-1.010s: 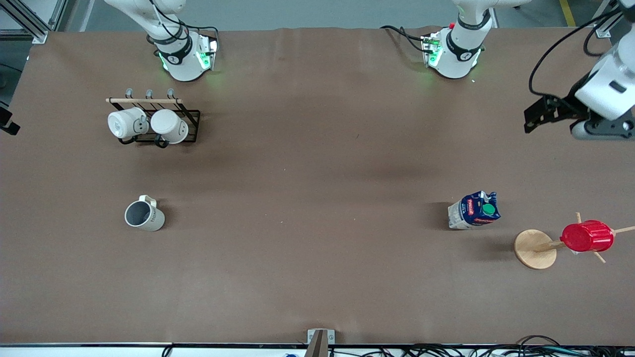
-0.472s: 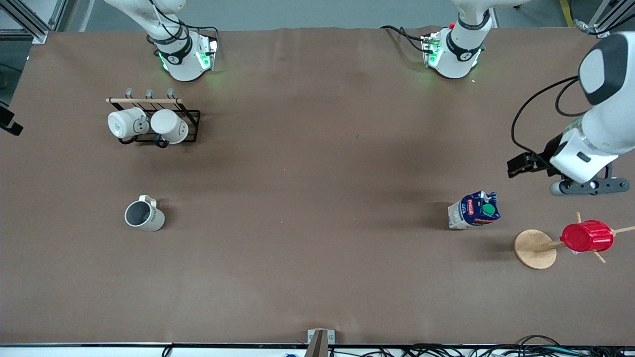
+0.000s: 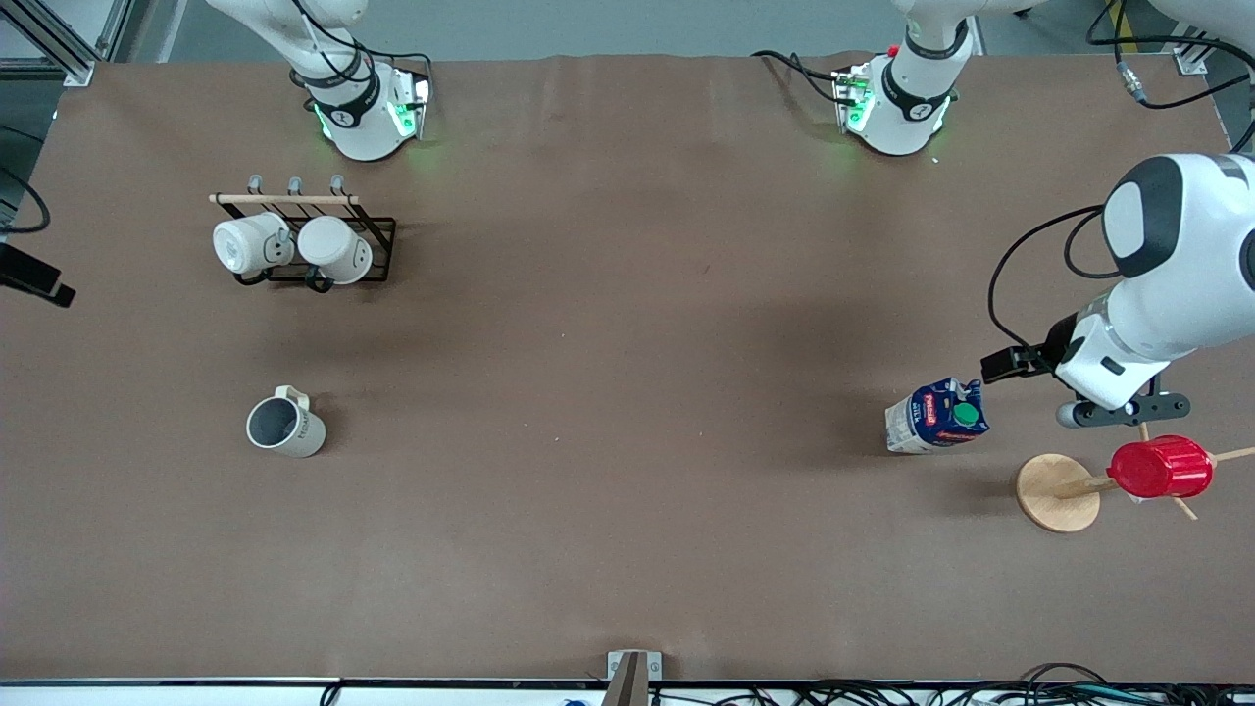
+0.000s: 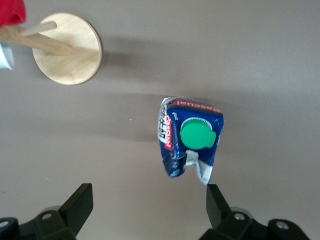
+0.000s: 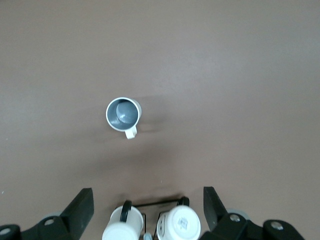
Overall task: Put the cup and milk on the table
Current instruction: 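Grasp the milk carton with the left gripper while the right gripper reaches the mug, then close the right gripper on the white mug rim and lift the carton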
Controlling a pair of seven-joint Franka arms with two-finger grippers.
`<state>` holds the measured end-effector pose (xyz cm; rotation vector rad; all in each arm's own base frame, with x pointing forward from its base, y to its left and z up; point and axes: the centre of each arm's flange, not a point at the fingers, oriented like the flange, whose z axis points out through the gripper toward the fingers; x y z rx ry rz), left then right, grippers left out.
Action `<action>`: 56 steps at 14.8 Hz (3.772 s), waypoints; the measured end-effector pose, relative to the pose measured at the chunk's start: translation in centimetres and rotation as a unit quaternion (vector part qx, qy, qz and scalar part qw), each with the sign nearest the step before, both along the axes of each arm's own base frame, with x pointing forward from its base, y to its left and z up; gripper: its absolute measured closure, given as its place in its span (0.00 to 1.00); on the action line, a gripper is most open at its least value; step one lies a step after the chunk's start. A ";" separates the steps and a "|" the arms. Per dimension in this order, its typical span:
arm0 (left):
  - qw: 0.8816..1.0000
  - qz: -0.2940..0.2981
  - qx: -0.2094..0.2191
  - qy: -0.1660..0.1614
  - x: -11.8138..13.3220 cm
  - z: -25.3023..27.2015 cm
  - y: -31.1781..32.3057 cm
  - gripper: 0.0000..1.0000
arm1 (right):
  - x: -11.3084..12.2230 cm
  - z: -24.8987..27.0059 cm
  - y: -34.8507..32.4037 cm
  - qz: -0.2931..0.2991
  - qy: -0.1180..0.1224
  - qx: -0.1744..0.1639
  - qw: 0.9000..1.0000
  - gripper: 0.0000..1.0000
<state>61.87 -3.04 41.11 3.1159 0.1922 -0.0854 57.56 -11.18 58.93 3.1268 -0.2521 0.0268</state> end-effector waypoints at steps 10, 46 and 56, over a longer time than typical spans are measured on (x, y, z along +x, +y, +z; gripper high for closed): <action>1.000 -0.001 -0.007 -0.010 1.5 -4.2 -3.2 0.00 | 3.7 -15.0 1.8 0.021 0.002 -0.002 1.000 0.08; 1.000 -0.015 -0.014 -0.007 2.5 -7.2 -5.1 0.61 | 4.5 -35.3 3.1 0.035 -0.008 -0.006 0.999 0.48; 0.999 -0.036 -0.025 -0.008 3.0 -3.8 -8.5 0.61 | 4.5 -35.5 3.1 0.034 -0.008 -0.006 0.999 0.88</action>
